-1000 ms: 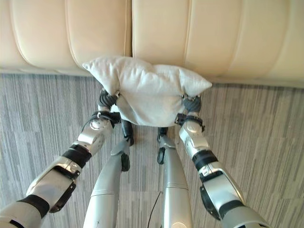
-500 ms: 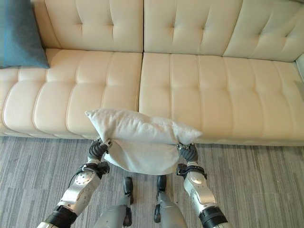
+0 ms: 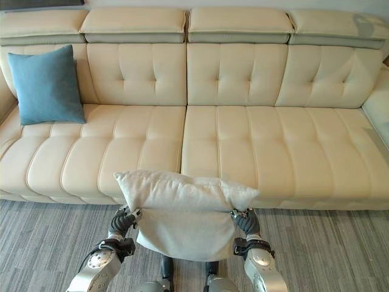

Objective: Pick up all the scattered cushions and arrange them neatly on the sofa.

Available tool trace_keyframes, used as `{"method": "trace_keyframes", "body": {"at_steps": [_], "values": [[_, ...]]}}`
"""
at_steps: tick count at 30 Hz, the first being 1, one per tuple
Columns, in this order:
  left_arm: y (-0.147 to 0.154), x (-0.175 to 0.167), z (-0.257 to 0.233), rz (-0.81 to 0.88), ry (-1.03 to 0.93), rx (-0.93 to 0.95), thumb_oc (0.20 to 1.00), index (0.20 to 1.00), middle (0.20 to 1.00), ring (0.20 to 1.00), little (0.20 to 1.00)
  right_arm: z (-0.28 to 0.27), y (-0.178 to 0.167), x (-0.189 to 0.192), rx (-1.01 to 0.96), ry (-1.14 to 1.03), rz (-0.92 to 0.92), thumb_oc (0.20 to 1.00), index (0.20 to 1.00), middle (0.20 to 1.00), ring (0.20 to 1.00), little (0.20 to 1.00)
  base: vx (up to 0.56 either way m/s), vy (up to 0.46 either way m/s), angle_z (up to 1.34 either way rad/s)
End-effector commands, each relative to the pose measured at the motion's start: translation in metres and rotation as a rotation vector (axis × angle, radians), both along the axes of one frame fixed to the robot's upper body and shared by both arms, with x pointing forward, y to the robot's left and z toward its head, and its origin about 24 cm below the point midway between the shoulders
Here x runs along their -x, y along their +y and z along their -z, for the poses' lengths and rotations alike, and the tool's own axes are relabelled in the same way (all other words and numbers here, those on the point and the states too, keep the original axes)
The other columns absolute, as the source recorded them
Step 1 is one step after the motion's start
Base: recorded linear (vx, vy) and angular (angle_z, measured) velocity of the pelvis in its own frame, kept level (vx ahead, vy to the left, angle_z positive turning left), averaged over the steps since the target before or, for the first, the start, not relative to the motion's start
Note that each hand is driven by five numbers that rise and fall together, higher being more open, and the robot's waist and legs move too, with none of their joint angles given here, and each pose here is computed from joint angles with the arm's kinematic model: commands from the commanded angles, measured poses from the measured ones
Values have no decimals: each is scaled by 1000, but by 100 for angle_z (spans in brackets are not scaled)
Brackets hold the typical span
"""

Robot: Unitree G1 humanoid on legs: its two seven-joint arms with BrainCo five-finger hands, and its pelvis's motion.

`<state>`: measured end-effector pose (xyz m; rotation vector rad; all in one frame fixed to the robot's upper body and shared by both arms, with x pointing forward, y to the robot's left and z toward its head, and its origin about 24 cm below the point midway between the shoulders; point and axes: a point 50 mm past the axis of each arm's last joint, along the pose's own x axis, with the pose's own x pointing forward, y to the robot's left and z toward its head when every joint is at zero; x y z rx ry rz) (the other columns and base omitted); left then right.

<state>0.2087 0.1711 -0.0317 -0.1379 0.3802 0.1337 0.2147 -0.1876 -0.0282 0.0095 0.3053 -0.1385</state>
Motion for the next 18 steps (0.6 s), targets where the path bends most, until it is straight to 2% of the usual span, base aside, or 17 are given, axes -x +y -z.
{"method": "trace_keyframes", "body": {"at_steps": [1,6,11,15,18], "values": [[-1,-28,-40,5,-224,-14,200,200,200,200,200,-41,2,-25,9,-221,-24,200,200,200,200,200,-94,-252,1],[1,-27,-40,-21,-224,7,200,200,200,200,200,-43,-9,-22,39,-218,-11,200,200,200,200,200,-52,-162,33],[1,-23,-33,0,-190,-14,200,200,200,200,200,-46,-5,-28,42,-231,-24,200,200,200,200,200,194,-19,23],[0,-28,-38,4,-215,-18,200,200,200,200,200,-45,1,-33,71,-223,-51,200,200,200,200,200,378,108,7],[-4,-29,-41,14,-232,-14,200,200,200,200,200,-46,6,-35,75,-226,-68,200,200,200,200,200,403,183,-58]]}}
